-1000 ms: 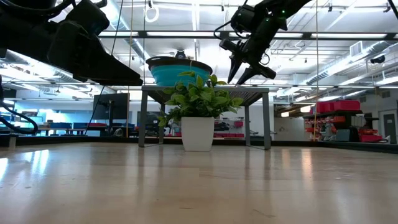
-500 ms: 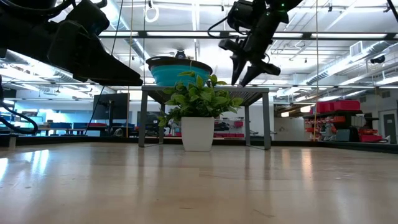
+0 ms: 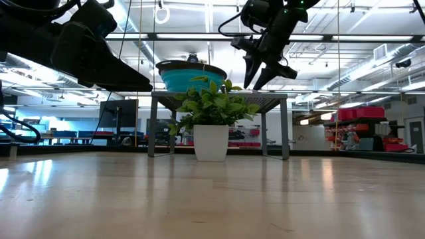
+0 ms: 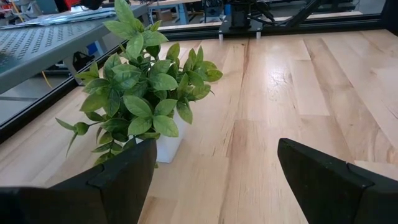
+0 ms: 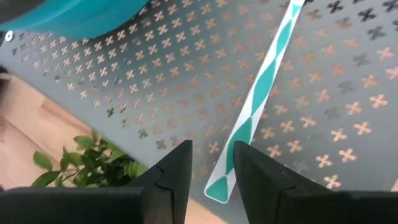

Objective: Pick & Place Fruit
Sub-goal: Put the blue knife on the shelf, then return to Home Position

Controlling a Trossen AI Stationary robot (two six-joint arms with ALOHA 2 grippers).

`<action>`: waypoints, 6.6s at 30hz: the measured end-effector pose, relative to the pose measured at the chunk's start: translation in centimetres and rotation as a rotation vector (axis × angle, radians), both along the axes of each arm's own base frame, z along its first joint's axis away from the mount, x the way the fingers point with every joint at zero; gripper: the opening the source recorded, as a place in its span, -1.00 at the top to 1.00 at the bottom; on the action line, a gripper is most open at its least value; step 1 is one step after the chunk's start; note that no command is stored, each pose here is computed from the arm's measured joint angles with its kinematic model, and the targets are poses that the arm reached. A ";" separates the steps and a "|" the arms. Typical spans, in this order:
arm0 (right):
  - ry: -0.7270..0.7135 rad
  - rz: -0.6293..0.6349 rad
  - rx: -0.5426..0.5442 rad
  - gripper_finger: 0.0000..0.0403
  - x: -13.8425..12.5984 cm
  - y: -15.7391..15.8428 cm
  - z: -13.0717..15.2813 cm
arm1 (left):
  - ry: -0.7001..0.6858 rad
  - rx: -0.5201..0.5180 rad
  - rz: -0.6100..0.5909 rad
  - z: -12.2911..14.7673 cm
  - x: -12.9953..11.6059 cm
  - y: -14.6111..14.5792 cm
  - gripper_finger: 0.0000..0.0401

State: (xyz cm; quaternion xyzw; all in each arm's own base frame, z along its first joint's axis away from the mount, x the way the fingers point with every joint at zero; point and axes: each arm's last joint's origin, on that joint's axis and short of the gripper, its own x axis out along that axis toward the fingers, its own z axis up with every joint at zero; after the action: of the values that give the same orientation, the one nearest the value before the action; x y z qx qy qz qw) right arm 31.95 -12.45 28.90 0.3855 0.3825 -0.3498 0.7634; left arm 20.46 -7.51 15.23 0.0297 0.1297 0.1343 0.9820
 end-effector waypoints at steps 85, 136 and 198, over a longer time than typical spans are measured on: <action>-0.225 0.697 -0.695 0.37 -8.2 17.6 4.1 | -0.325 -0.095 -0.063 9.4 1.4 2.2 -0.13; -0.776 0.812 -0.811 0.96 -20.7 14.2 -8.0 | -0.421 -0.095 -0.157 4.8 -9.2 6.8 0.98; -0.697 0.787 -0.843 0.96 -21.3 12.9 -13.2 | -0.299 -0.020 -0.172 1.8 -10.3 6.9 0.89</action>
State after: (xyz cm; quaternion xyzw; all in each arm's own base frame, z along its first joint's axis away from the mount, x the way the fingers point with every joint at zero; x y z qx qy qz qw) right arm 10.62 0.49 15.73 -0.0230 0.0564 -0.0202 0.9979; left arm 10.13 -0.61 17.06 0.0104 -0.0196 0.0516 0.9984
